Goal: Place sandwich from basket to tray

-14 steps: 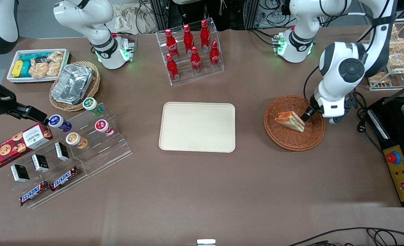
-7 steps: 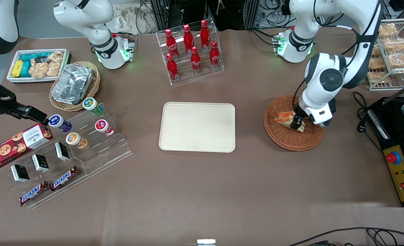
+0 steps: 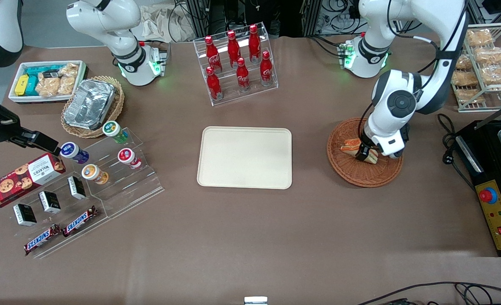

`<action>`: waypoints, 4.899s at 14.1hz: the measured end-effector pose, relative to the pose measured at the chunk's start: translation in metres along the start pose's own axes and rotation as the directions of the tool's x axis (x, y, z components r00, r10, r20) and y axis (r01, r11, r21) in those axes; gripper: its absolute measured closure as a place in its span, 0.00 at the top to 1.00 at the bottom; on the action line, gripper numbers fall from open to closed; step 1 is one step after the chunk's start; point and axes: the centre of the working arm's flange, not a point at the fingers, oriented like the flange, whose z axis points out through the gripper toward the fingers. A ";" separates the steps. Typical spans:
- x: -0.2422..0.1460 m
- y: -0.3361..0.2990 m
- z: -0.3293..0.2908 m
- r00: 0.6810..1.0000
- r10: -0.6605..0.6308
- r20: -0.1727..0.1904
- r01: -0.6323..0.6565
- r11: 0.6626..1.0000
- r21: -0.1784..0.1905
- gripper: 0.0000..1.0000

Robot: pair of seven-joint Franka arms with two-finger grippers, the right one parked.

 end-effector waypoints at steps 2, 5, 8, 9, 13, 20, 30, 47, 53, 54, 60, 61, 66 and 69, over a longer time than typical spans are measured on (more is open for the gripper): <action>-0.002 0.001 0.010 1.000 -0.016 -0.014 0.016 1.000 0.006 0.80; -0.001 0.003 0.009 1.000 -0.019 -0.017 0.019 1.000 0.001 0.48; 0.003 0.010 -0.001 0.999 -0.023 -0.021 0.023 1.000 -0.004 0.32; 0.005 0.013 -0.008 0.999 -0.027 -0.026 0.027 1.000 0.012 0.31; 0.024 0.045 -0.089 0.999 0.040 -0.038 -0.036 0.995 0.094 0.29; 0.045 0.050 -0.229 0.917 0.395 0.057 -0.399 0.902 0.164 0.19; 0.012 0.050 -0.256 0.853 0.503 0.136 -0.518 0.846 0.121 0.19; -0.229 0.113 -0.139 0.647 0.753 0.118 -0.745 0.658 -0.111 0.15; -0.268 0.119 -0.039 0.546 0.835 0.065 -0.821 0.549 -0.156 0.15; -0.266 0.120 -0.031 0.540 0.839 0.068 -0.825 0.544 -0.153 0.15; -0.235 0.124 -0.041 0.557 0.828 0.074 -0.820 0.561 -0.109 0.67; -0.218 0.126 -0.051 0.574 0.815 0.080 -0.809 0.580 -0.095 0.78; -0.104 0.110 -0.141 0.596 0.800 0.074 -0.799 0.599 -0.045 0.99; -0.037 0.093 -0.183 0.644 0.764 0.045 -0.762 0.645 -0.052 1.00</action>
